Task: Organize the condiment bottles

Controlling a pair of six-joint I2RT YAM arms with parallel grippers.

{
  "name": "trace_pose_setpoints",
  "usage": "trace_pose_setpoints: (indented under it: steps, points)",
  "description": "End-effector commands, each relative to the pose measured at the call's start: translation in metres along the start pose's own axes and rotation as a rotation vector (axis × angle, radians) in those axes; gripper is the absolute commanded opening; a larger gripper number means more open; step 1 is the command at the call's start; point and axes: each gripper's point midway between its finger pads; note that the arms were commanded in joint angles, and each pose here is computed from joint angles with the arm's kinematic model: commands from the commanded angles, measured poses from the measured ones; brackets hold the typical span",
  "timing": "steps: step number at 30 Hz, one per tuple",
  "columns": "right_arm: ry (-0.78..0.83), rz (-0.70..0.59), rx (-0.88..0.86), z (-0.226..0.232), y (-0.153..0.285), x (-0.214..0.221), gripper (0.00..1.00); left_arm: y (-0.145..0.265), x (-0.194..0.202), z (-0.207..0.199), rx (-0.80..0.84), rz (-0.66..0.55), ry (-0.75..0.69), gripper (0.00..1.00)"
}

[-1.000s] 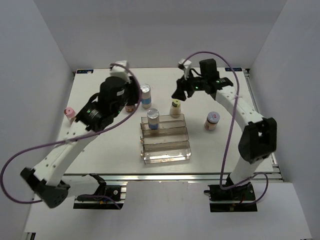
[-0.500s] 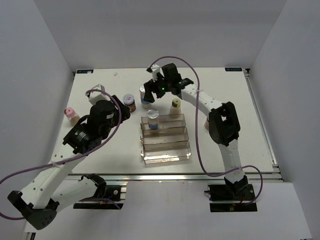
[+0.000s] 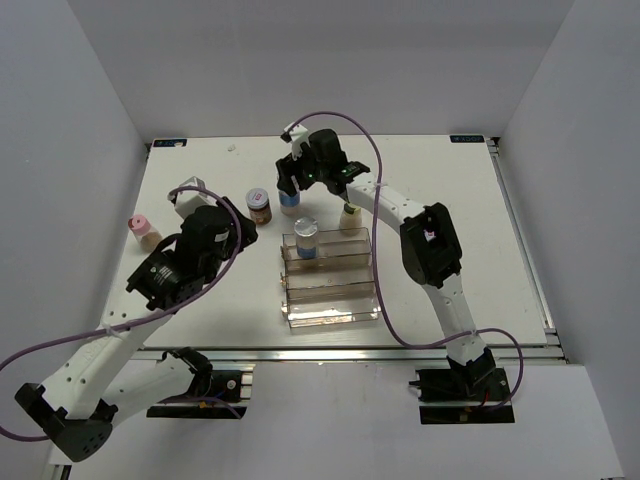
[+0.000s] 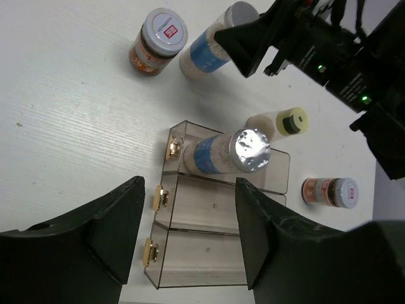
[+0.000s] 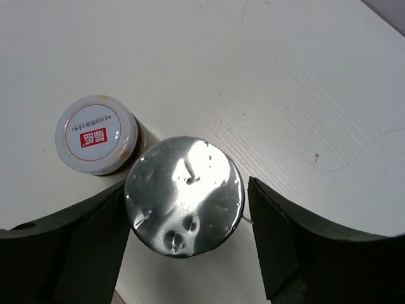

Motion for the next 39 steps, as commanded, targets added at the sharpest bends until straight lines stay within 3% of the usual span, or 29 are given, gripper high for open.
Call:
trace_pose_setpoints:
  steps: [1,4,6,11,17,23,27,33,39]
  points:
    - [0.058,-0.101,0.009,-0.004,-0.004,-0.026,0.74,-0.003,0.004,0.004,-0.020,0.009,0.006,0.69]
    - [0.102,-0.168,-0.002,-0.002,0.000,-0.035,0.61,-0.007,0.008,0.005,-0.028,0.015,0.000,0.69]
    - [0.133,-0.213,-0.041,0.006,0.008,-0.039,0.45,-0.010,0.012,0.009,-0.039,0.019,-0.008,0.69]
    - [0.129,-0.311,-0.099,0.010,0.036,-0.072,0.17,-0.021,0.024,0.017,-0.066,0.031,-0.037,0.69]
    - [0.062,-0.409,-0.150,-0.010,0.094,-0.122,0.00,-0.034,0.043,0.022,-0.077,0.075,-0.074,0.70]
    - [0.051,-0.384,-0.141,-0.027,0.144,-0.120,0.00,-0.043,0.053,0.023,-0.070,0.086,-0.091,0.70]
    - [0.123,-0.355,-0.218,-0.015,0.188,-0.119,0.00,-0.049,0.056,0.024,-0.080,0.091,-0.123,0.71]
    - [0.243,-0.245,-0.330,0.014,0.234,-0.086,0.00,-0.056,0.060,0.021,-0.071,0.095,-0.144,0.71]
    - [0.263,-0.136,-0.399,0.036,0.249,-0.035,0.00,-0.061,0.055,0.019,-0.082,0.085,-0.190,0.74]
Point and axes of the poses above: each gripper's point midway between its finger pads, its own y axis back along the fingers, its own z axis along the line the jaws close on, x = y × z, and after that the axes turned 2 degrees about y, right-handed
